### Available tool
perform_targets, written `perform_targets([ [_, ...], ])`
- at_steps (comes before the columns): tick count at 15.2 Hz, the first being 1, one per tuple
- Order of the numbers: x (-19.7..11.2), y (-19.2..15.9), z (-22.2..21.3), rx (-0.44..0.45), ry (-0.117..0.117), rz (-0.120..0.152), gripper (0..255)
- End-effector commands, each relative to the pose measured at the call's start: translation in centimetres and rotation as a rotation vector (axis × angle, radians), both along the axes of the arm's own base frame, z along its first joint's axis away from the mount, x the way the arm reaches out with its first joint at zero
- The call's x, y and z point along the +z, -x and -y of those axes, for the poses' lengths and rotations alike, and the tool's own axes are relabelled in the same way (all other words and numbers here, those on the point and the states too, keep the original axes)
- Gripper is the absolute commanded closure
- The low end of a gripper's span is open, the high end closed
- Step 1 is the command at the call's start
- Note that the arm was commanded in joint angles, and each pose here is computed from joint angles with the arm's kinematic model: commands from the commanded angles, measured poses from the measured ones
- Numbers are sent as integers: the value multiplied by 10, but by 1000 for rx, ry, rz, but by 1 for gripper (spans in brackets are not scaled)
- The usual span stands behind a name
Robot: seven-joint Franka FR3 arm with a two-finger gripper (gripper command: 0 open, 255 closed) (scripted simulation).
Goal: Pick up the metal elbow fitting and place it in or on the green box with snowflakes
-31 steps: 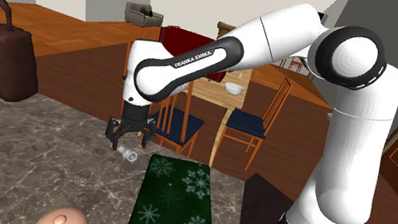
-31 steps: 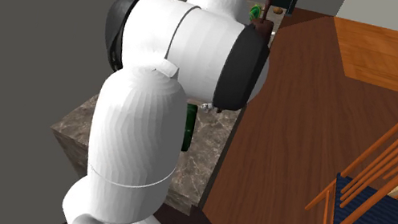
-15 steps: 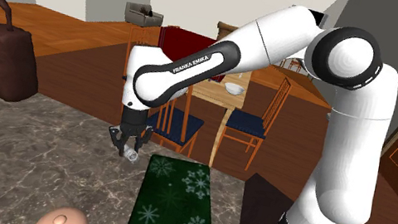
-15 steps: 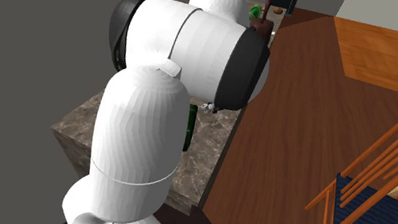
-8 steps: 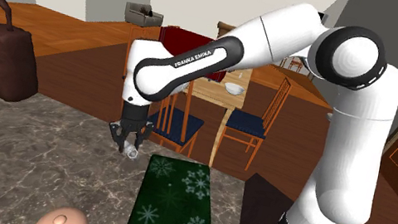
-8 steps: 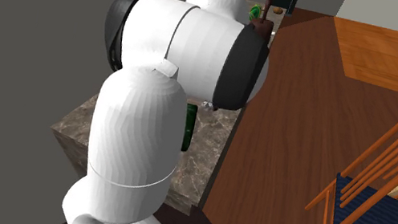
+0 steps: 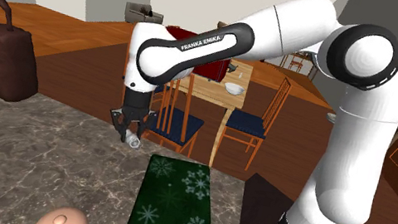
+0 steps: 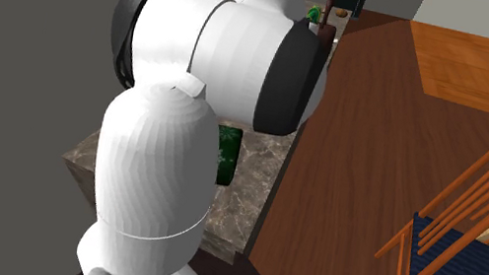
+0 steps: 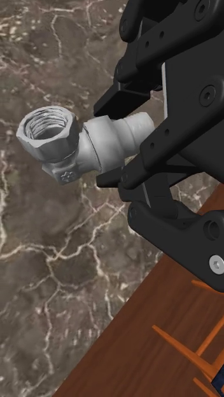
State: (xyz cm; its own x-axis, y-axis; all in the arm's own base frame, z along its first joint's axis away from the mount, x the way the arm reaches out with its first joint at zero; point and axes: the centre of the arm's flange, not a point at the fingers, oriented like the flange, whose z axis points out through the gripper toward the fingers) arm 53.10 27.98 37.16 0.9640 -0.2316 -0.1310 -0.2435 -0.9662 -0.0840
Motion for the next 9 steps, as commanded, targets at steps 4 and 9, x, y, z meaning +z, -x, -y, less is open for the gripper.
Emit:
perform_targets([
  [4, 26, 0, -1, 0, 0, 0, 255],
  [9, 52, 0, -1, 0, 0, 0, 255],
])
